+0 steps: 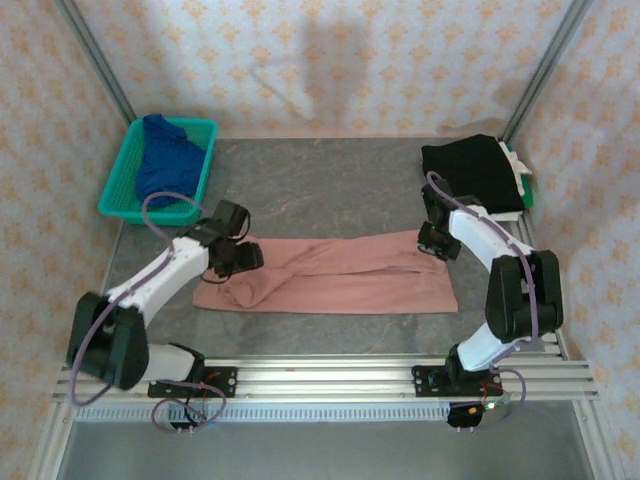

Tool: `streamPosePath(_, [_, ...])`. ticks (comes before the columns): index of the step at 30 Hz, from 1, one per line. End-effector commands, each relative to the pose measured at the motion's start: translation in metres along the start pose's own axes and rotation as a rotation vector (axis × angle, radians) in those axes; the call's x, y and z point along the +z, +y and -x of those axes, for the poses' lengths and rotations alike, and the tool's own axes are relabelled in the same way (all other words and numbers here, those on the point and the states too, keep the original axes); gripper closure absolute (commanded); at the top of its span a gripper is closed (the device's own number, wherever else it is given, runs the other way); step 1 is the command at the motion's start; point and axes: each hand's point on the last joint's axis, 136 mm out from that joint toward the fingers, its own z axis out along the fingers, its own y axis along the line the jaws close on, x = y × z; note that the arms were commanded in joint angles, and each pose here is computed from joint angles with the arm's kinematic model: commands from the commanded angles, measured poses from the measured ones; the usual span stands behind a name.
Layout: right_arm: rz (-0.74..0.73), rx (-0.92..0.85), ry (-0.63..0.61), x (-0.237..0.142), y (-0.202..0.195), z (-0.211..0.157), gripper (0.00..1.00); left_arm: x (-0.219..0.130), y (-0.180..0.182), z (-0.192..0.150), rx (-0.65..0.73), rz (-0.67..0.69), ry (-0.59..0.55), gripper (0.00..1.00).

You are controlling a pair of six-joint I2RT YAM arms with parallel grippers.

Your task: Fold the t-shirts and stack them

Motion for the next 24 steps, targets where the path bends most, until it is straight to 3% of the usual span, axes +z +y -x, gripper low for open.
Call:
streamPosePath(1, [0.026, 0.004, 0.004, 0.004, 0.014, 0.004, 0.76, 0.021, -0.001, -0.001, 0.038, 0.034, 0.055, 0.4])
streamPosePath(5, [0.023, -0.001, 0.008, 0.009, 0.015, 0.004, 0.76, 0.036, -0.019, -0.007, 0.051, -0.023, 0.102, 0.49])
streamPosePath(9, [0.005, -0.012, 0.016, 0.012, 0.015, 0.006, 0.76, 0.033, -0.032, -0.013, 0.088, -0.023, 0.113, 0.86])
streamPosePath(12, [-0.005, -0.018, 0.012, 0.012, 0.014, 0.008, 0.76, 0.025, -0.033, -0.016, 0.103, -0.007, 0.105, 1.0])
streamPosePath(20, [-0.005, -0.033, 0.008, 0.01, 0.017, 0.014, 0.76, -0.004, -0.026, -0.03, 0.157, 0.072, 0.075, 1.0])
streamPosePath(24, [0.006, -0.035, 0.015, 0.009, 0.018, 0.01, 0.76, -0.02, -0.034, -0.058, 0.179, 0.05, 0.054, 1.0])
